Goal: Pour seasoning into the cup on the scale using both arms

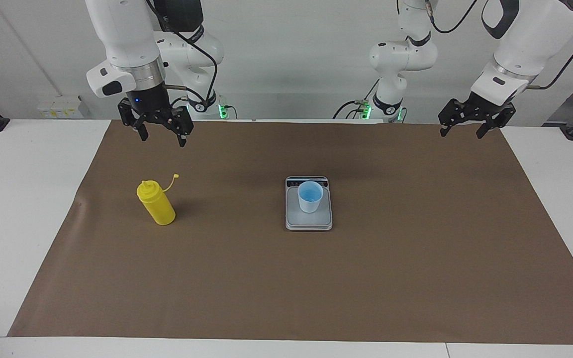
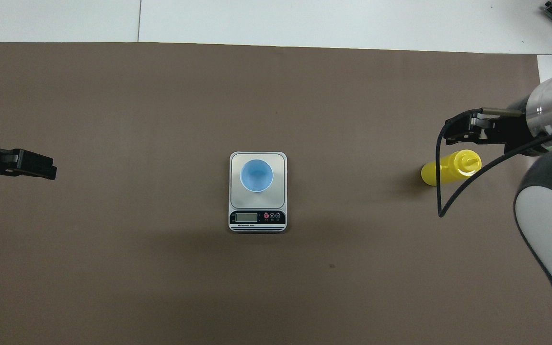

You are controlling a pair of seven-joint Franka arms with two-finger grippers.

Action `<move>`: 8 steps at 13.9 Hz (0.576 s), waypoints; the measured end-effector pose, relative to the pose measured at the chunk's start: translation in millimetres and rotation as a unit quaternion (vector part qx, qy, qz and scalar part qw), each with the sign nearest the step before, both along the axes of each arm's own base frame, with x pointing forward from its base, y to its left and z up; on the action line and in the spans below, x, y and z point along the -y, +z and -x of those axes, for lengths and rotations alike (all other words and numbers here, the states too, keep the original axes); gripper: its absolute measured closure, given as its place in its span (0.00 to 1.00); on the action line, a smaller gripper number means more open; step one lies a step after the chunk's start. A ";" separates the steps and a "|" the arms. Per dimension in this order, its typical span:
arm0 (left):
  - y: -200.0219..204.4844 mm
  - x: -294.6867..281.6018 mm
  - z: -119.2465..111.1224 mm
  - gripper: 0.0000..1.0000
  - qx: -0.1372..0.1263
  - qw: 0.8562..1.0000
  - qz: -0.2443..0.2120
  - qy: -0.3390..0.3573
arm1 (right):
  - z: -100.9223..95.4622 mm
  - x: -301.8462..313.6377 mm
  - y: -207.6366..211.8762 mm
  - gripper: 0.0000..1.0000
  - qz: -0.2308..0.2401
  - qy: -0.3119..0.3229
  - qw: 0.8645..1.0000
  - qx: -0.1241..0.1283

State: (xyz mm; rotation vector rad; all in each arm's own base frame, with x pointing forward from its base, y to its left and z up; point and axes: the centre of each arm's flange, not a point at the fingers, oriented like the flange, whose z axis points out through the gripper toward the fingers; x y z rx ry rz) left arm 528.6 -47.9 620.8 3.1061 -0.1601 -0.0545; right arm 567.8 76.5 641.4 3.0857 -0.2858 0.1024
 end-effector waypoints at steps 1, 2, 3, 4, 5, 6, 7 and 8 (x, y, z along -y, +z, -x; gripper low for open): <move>0.0 0.0 0.0 0.00 0.000 1.000 0.000 0.000 | -0.6 0.1 1.9 0.00 0.000 0.000 1.000 0.000; 0.0 0.0 0.0 0.00 0.000 1.000 0.000 0.000 | 0.2 0.9 2.7 0.00 0.000 -0.001 1.000 -0.002; 0.0 0.0 0.0 0.00 0.000 1.000 0.000 0.000 | 1.9 2.3 2.7 0.00 0.001 -0.002 1.000 -0.007; 0.0 0.0 0.0 0.00 0.000 1.000 0.000 0.000 | 4.0 2.9 1.8 0.00 0.002 -0.003 1.000 -0.013; 0.0 0.0 0.0 0.00 0.000 1.000 0.000 0.000 | 6.1 2.1 0.1 0.00 0.003 -0.002 1.000 -0.019; 0.0 0.0 0.0 0.00 0.000 1.000 0.000 0.000 | 7.6 1.1 -2.5 0.00 0.004 -0.001 1.000 -0.023; 0.0 0.0 0.0 0.00 0.000 1.000 0.000 0.000 | 9.2 1.6 -6.2 0.00 0.004 -0.002 1.000 -0.027; 0.0 0.0 0.0 0.00 0.000 1.000 0.000 0.000 | 11.5 3.3 -11.0 0.00 0.006 -0.002 0.999 -0.033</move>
